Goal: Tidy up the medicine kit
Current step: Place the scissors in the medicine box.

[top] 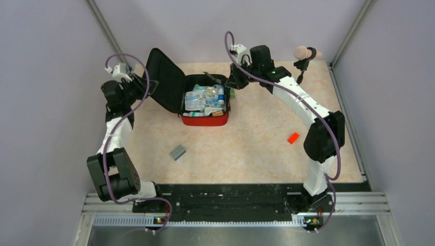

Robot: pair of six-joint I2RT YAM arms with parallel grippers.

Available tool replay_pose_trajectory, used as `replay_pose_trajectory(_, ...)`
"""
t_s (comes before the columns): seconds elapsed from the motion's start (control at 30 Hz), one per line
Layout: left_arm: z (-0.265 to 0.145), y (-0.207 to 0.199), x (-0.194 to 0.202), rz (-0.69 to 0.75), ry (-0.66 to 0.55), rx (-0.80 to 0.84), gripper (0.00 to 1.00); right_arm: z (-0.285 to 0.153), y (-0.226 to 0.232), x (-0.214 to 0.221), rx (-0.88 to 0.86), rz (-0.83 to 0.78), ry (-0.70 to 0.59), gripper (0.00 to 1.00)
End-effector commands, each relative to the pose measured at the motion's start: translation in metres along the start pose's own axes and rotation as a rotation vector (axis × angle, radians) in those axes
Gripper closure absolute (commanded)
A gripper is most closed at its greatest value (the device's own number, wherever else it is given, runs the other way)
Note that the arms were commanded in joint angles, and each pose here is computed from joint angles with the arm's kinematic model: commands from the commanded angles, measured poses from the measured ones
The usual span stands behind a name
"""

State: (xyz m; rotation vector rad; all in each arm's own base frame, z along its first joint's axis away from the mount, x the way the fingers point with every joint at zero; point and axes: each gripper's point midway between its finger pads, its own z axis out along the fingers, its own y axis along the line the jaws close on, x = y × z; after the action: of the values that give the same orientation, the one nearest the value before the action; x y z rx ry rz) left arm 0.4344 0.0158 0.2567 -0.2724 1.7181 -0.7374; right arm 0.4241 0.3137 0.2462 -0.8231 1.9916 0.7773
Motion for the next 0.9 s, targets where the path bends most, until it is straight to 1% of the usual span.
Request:
replay_pose_trajectory(0.0, 0.004, -0.021, -0.017, 0.123, -0.031, 0.007, 0.62, 0.007, 0.017, -0.032, -0.047, -0.006, -0.088, 1.0)
replay_pose_trajectory(0.07, 0.007, -0.027, -0.012, 0.114, -0.018, 0.016, 0.62, 0.012, 0.02, -0.042, -0.059, -0.012, -0.109, 1.0)
replay_pose_trajectory(0.17, 0.011, -0.047, -0.004, 0.156, 0.01, 0.057, 0.6, 0.019, 0.028, -0.067, -0.091, -0.022, -0.161, 1.0)
replay_pose_trajectory(0.23, 0.012, -0.06, 0.002, 0.196, 0.035, 0.086, 0.56, 0.025, 0.04, -0.085, -0.136, -0.047, -0.199, 1.0)
replay_pose_trajectory(0.37, 0.012, -0.078, 0.012, 0.305, 0.071, 0.108, 0.51, 0.038, 0.064, -0.111, -0.22, -0.048, -0.263, 1.0)
replay_pose_trajectory(0.47, 0.011, -0.087, 0.019, 0.338, 0.095, 0.133, 0.48, 0.044, 0.083, -0.119, -0.3, -0.06, -0.291, 1.0)
replay_pose_trajectory(0.6, 0.01, -0.102, 0.019, 0.382, 0.111, 0.176, 0.44, 0.045, 0.094, -0.126, -0.374, -0.041, -0.308, 1.0)
replay_pose_trajectory(0.7, 0.008, -0.106, 0.015, 0.412, 0.117, 0.175, 0.43, 0.041, 0.106, -0.126, -0.452, -0.13, -0.322, 1.0)
replay_pose_trajectory(0.8, 0.006, -0.105, 0.013, 0.442, 0.129, 0.156, 0.45, 0.042, 0.098, -0.12, -0.414, -0.229, -0.309, 1.0)
replay_pose_trajectory(0.87, 0.004, -0.108, 0.009, 0.45, 0.119, 0.159, 0.48, 0.044, 0.084, -0.121, -0.329, -0.288, -0.303, 1.0)
